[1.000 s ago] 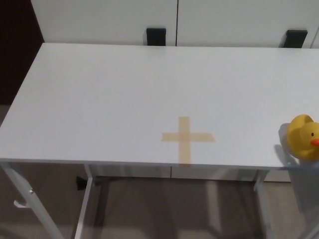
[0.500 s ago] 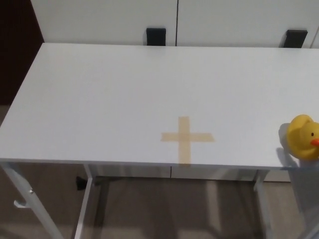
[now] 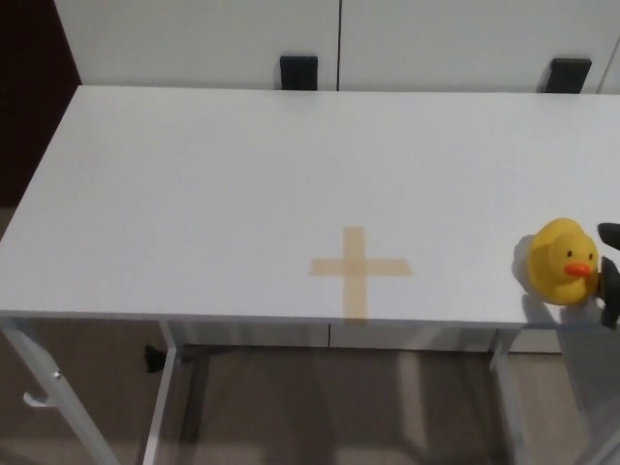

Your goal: The robot uses its right hand to push the yellow duck toy to the center of the white desk.

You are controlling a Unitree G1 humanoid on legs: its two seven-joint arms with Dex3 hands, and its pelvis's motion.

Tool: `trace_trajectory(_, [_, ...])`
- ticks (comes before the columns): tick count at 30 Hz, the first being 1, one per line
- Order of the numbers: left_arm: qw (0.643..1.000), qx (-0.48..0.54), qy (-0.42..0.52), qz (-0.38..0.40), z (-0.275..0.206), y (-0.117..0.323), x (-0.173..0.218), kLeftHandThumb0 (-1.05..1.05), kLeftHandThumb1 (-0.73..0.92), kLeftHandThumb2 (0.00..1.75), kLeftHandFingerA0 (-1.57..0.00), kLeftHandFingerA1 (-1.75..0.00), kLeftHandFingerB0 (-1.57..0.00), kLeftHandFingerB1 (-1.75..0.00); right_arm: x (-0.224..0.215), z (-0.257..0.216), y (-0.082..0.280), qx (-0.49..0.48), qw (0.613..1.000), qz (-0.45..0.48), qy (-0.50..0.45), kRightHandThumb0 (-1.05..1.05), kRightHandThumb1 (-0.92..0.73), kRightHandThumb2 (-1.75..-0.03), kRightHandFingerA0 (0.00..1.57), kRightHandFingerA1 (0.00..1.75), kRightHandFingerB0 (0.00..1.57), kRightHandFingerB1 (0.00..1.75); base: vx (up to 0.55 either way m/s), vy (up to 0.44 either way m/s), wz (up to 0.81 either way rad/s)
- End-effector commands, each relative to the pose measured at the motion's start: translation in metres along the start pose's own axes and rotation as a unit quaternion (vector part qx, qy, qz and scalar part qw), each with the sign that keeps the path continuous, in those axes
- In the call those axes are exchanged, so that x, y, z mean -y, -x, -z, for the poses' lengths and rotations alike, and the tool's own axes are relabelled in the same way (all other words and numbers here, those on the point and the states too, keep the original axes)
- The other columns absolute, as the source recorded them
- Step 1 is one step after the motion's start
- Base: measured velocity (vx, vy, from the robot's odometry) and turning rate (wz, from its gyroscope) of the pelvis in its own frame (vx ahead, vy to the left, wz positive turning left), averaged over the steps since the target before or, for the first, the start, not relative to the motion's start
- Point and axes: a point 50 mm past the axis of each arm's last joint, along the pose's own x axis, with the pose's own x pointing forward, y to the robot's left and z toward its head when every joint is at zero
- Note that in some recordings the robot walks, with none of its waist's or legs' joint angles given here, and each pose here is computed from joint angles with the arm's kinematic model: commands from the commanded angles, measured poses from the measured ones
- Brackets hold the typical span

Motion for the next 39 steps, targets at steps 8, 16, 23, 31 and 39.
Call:
trace_trajectory(8, [1.000, 0.014, -0.018, -0.002, -0.005, 0.000, 0.001, -0.11, 0.51, 1.08, -0.89, -0.89, -0.90, -0.93, -0.009, -0.022, -0.011, 0.020, 0.995, -0.036, 0.092, -0.75, -0.92, -0.70, 0.42, 0.47, 0.42, 0.40, 0.00, 0.000, 0.00])
trace_trajectory(16, [1.000, 0.017, -0.020, 0.001, -0.005, 0.000, 0.001, -0.11, 0.51, 1.07, -0.89, -0.89, -0.89, -0.92, -0.013, -0.024, -0.012, 0.019, 0.991, -0.055, 0.123, -0.76, -0.92, -0.71, 0.42, 0.49, 0.41, 0.40, 0.00, 0.000, 0.00])
trace_trajectory(23, [1.000, 0.018, -0.023, 0.001, -0.006, -0.001, 0.002, -0.12, 0.52, 1.04, -0.91, -0.90, -0.93, -0.94, -0.020, -0.036, -0.017, 0.025, 0.988, -0.072, 0.138, -0.76, -0.92, -0.70, 0.41, 0.48, 0.39, 0.39, 0.00, 0.000, 0.00])
trace_trajectory(31, [1.000, 0.020, -0.023, 0.005, -0.007, -0.001, 0.003, -0.08, 0.52, 1.08, -0.89, -0.90, -0.93, -0.95, -0.048, -0.045, -0.017, 0.039, 0.985, -0.105, 0.134, -0.76, -0.92, -0.71, 0.39, 0.49, 0.39, 0.40, 0.00, 0.000, 0.00])
trace_trajectory(39, [1.000, 0.022, -0.020, 0.006, -0.008, -0.001, 0.004, -0.07, 0.50, 1.09, -0.91, -0.93, -0.95, -0.97, -0.067, -0.050, -0.016, 0.047, 0.982, -0.121, 0.139, -0.79, -0.92, -0.71, 0.40, 0.50, 0.39, 0.40, 0.00, 0.000, 0.00])
